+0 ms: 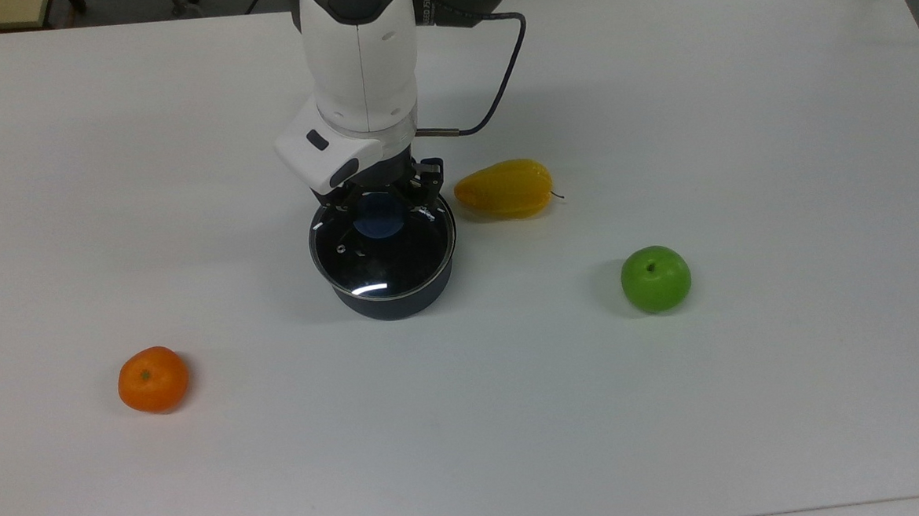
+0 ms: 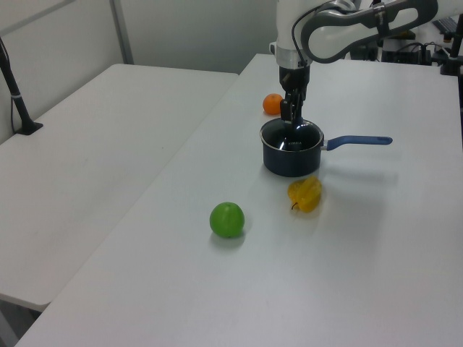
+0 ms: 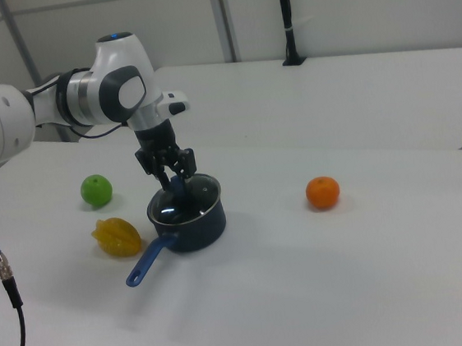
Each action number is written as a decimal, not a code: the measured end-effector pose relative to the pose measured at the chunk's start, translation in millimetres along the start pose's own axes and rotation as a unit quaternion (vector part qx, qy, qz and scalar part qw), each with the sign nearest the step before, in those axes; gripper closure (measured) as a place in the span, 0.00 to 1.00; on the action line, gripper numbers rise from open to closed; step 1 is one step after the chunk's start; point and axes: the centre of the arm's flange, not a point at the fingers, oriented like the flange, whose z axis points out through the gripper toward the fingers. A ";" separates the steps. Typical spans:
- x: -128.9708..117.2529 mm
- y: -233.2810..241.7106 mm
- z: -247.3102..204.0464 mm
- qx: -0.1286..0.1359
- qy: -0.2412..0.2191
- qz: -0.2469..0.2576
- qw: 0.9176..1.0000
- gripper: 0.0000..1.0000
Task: Close lid
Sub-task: 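Lower the lid onto the saucepan rim and open the gripper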
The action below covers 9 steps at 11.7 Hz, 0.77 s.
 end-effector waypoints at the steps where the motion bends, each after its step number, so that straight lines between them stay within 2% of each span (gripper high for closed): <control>1: -1.1 0.1 -1.0 0.000 -0.003 0.000 1.000 0.39; 9: -8.7 1.1 -3.4 -0.002 -0.025 -0.004 1.000 0.39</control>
